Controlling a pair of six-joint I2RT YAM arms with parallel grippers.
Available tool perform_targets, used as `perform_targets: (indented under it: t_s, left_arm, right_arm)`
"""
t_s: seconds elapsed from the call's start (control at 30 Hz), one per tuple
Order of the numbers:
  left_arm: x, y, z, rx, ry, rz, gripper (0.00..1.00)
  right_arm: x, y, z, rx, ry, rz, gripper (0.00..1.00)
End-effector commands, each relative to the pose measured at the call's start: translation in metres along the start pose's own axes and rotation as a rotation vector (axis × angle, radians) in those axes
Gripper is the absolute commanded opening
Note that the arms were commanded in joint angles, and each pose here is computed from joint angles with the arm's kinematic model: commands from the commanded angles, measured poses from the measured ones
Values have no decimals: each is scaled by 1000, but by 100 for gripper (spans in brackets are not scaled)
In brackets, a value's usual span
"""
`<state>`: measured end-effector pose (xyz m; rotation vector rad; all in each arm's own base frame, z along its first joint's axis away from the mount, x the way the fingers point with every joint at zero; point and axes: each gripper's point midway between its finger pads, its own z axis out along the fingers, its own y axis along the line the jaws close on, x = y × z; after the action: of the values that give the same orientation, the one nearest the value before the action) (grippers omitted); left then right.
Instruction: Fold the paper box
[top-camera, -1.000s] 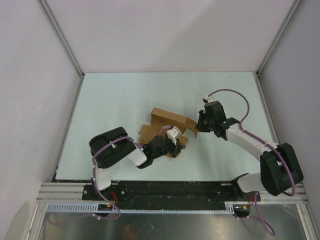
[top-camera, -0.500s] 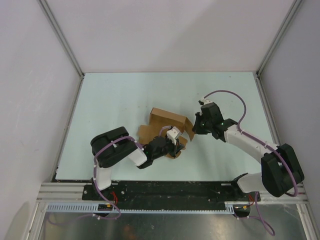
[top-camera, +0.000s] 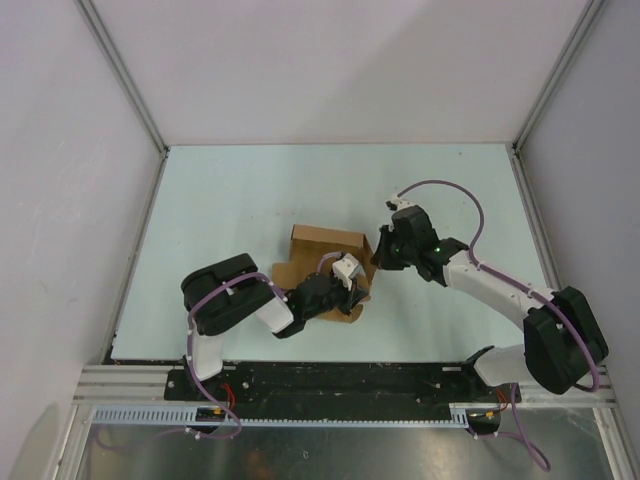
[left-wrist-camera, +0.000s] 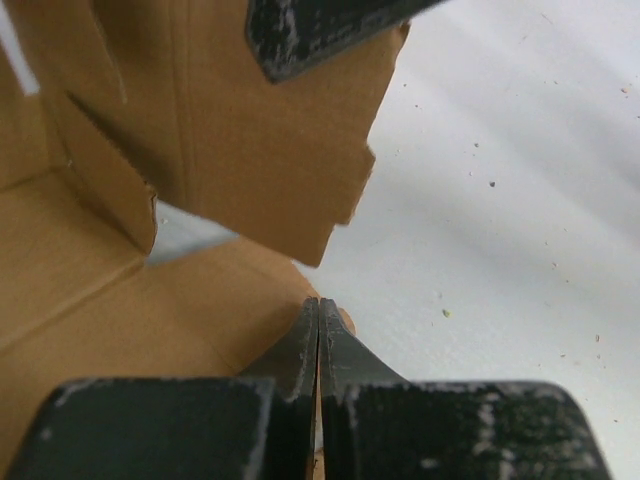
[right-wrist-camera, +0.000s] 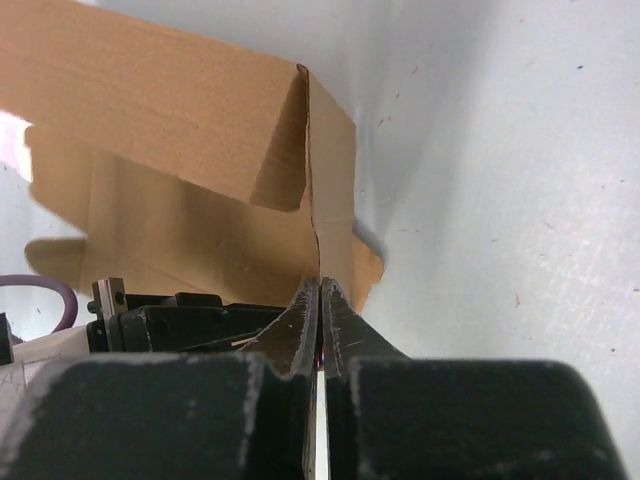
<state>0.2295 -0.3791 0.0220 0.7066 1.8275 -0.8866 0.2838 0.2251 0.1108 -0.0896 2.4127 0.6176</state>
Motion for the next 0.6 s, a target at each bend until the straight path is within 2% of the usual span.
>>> perform_targets:
  t_s: [0.0, 0.57]
  left_arm:
    - [-4, -2, -1, 5, -26, -18, 0]
    - [-31, -27, -28, 109, -80, -19, 0]
  right_arm:
    - [-11, 20, 3, -32, -26, 10, 0]
    - [-4, 22, 13, 52, -43, -55, 0]
